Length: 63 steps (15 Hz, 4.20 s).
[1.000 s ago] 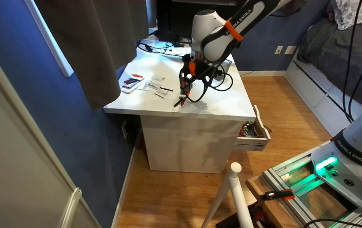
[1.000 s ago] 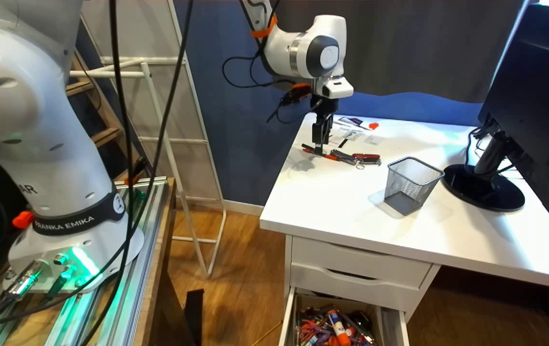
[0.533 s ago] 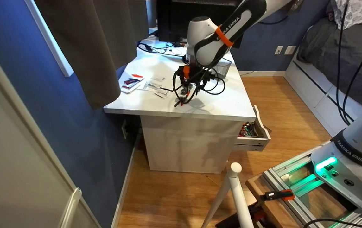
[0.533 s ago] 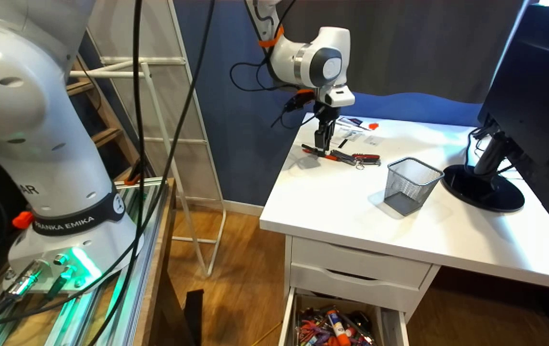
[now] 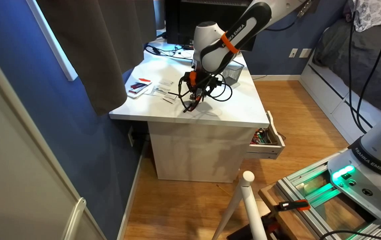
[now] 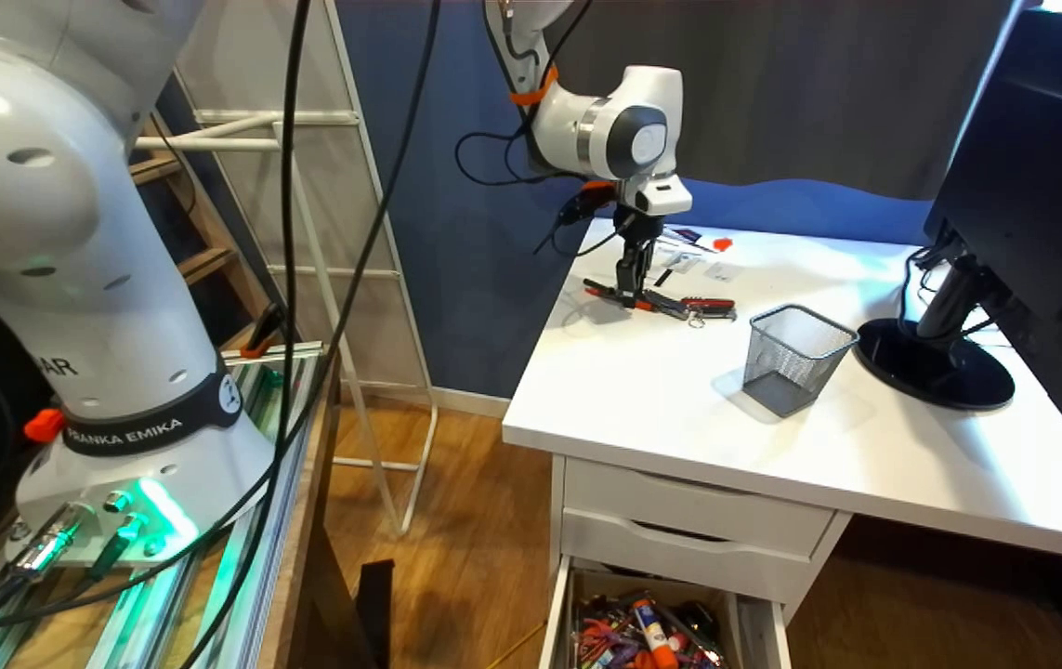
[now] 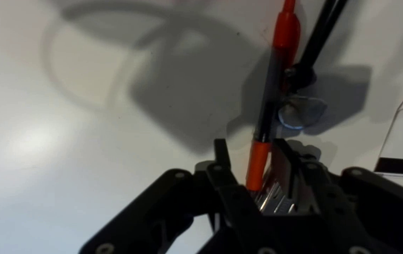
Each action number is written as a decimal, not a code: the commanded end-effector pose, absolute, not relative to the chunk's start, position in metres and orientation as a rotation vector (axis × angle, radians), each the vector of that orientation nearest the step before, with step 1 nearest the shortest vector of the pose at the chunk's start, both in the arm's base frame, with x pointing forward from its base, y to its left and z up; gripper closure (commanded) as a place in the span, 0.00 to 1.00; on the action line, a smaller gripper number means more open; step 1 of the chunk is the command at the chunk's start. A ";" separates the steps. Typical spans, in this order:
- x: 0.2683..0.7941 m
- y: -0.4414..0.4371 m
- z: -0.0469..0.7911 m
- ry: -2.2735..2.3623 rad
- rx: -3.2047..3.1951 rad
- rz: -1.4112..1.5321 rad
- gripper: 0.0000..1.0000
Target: Pick up the orange pen and put it in the gray pen holder
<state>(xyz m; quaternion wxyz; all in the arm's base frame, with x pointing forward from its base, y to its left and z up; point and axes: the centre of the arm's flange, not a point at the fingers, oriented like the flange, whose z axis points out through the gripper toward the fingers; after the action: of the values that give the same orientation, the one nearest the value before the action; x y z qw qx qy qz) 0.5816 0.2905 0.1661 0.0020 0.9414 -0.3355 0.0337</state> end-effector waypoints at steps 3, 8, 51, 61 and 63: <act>0.594 0.303 0.155 -1.036 2.979 0.109 0.62; 0.596 0.299 0.153 -1.037 2.956 0.116 0.88; 0.633 0.095 0.343 -1.735 2.033 0.650 0.97; 0.650 0.100 0.306 -1.763 1.759 0.970 0.97; 0.651 0.104 0.295 -1.756 1.722 1.001 0.97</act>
<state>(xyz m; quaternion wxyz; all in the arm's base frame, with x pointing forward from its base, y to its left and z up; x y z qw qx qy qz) 0.6415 0.0953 0.3071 0.2271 0.6537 -0.6386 0.3365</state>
